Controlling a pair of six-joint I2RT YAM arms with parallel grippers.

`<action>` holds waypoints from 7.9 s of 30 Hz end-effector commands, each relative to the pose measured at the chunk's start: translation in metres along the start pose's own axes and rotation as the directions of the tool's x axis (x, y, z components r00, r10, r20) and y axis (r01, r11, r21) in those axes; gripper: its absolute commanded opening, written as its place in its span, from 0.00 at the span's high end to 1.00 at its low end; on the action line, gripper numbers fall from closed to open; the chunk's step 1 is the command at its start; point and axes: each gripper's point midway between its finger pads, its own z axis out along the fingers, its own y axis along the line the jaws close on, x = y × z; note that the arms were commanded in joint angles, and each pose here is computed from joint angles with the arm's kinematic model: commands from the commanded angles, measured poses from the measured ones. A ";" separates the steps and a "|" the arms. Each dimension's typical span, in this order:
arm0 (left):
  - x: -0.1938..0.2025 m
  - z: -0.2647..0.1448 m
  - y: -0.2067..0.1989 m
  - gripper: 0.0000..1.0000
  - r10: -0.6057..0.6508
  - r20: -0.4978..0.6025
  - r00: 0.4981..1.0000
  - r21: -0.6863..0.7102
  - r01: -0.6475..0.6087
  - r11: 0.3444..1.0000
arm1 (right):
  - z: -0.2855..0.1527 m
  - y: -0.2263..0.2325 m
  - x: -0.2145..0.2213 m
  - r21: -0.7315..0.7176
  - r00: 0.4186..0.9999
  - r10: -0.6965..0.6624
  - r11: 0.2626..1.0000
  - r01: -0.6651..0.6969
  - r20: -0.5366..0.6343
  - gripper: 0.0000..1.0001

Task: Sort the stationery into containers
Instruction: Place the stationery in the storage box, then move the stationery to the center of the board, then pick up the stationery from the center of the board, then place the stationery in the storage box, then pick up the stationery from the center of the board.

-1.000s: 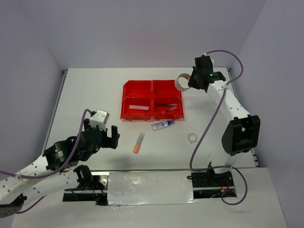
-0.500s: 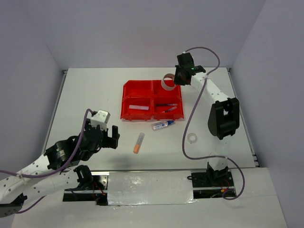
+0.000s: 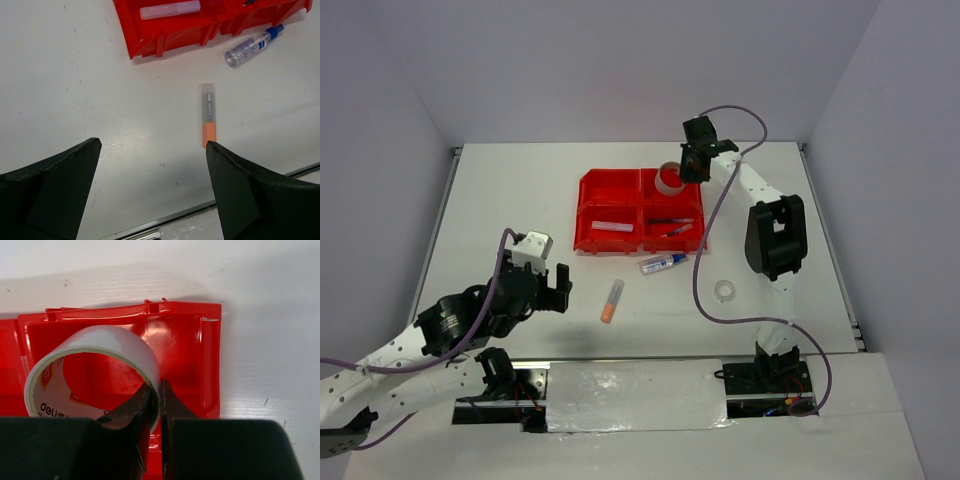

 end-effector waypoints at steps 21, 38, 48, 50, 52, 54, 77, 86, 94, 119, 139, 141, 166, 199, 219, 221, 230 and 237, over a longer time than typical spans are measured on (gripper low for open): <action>-0.009 0.002 -0.003 0.01 -0.018 0.018 1.000 0.006 0.018 1.000 | -0.041 0.034 -0.041 -0.133 0.996 -0.030 0.990 0.041 0.088 0.48; -0.011 0.001 -0.005 0.01 -0.024 0.023 0.999 0.029 0.023 0.999 | -0.163 -0.082 0.122 -0.044 0.997 0.071 0.997 -0.070 0.016 0.42; -0.011 0.001 -0.008 0.01 -0.020 0.020 1.000 0.041 0.019 0.999 | -0.138 -0.121 0.214 0.068 0.978 0.189 0.981 -0.183 -0.091 0.53; -0.010 0.002 -0.007 0.01 -0.018 0.019 1.000 0.037 0.018 0.999 | -0.134 -0.122 0.221 0.073 0.974 0.200 0.978 -0.193 -0.105 0.55; -0.011 0.001 -0.006 0.01 -0.022 0.021 1.000 0.035 0.021 0.999 | -0.130 -0.122 0.223 0.073 0.973 0.201 0.978 -0.194 -0.116 0.57; -0.011 0.000 -0.006 0.01 -0.026 0.026 0.999 0.039 0.025 0.999 | -0.126 -0.126 0.229 0.095 0.971 0.200 0.977 -0.189 -0.131 0.61; -0.014 -0.005 -0.004 0.01 -0.042 0.047 0.998 0.050 0.039 0.998 | -0.119 -0.140 0.248 0.200 0.955 0.222 0.963 -0.183 -0.196 0.75; -0.015 -0.006 -0.003 0.01 -0.046 0.051 0.998 0.047 0.044 0.998 | -0.108 -0.136 0.253 0.188 0.953 0.204 0.969 -0.163 -0.226 0.86; -0.014 -0.005 -0.004 0.01 -0.044 0.047 0.998 0.046 0.042 0.998 | -0.103 -0.130 0.255 0.179 0.954 0.203 0.970 -0.165 -0.220 1.00; -0.013 -0.001 0.002 0.01 -0.042 0.038 0.998 0.000 0.042 0.999 | -0.057 -0.012 -0.032 0.007 0.996 0.066 0.998 -0.067 0.056 1.00; -0.013 -0.002 0.002 0.01 -0.042 0.038 0.998 0.006 0.042 0.999 | 0.013 0.019 -0.015 0.040 1.000 -0.010 0.999 0.010 -0.002 0.92; -0.013 -0.002 0.001 0.01 -0.041 0.039 0.998 0.010 0.041 0.999 | 0.017 0.016 -0.011 0.045 1.000 -0.013 0.999 0.014 -0.009 0.92; -0.012 0.000 -0.001 0.01 -0.031 0.030 0.999 0.014 0.031 0.999 | 0.019 0.006 -0.003 -0.015 0.999 -0.002 1.000 0.001 -0.042 0.45; -0.010 0.022 -0.031 0.01 -0.066 -0.071 0.995 0.062 0.071 0.996 | -0.247 0.029 0.060 -0.390 0.966 -0.070 0.906 0.166 0.250 0.36; 0.111 0.144 -0.098 0.14 -0.002 -0.369 0.929 0.082 0.035 0.996 | -0.295 -0.004 0.146 -0.483 0.974 -0.073 0.859 0.171 0.216 0.36; 0.122 0.151 -0.099 0.15 0.008 -0.393 0.920 0.080 0.026 0.996 | -0.296 -0.002 0.148 -0.494 0.975 -0.080 0.852 0.174 0.206 0.36; 0.165 0.155 -0.094 0.31 0.038 -0.484 0.874 0.043 -0.020 0.999 | -0.305 0.003 0.148 -0.522 0.972 -0.089 0.831 0.193 0.218 0.35; 0.163 0.127 -0.098 0.77 0.098 -0.465 0.880 0.055 -0.082 0.995 | -0.318 0.007 0.141 -0.545 0.967 -0.082 0.812 0.206 0.243 0.35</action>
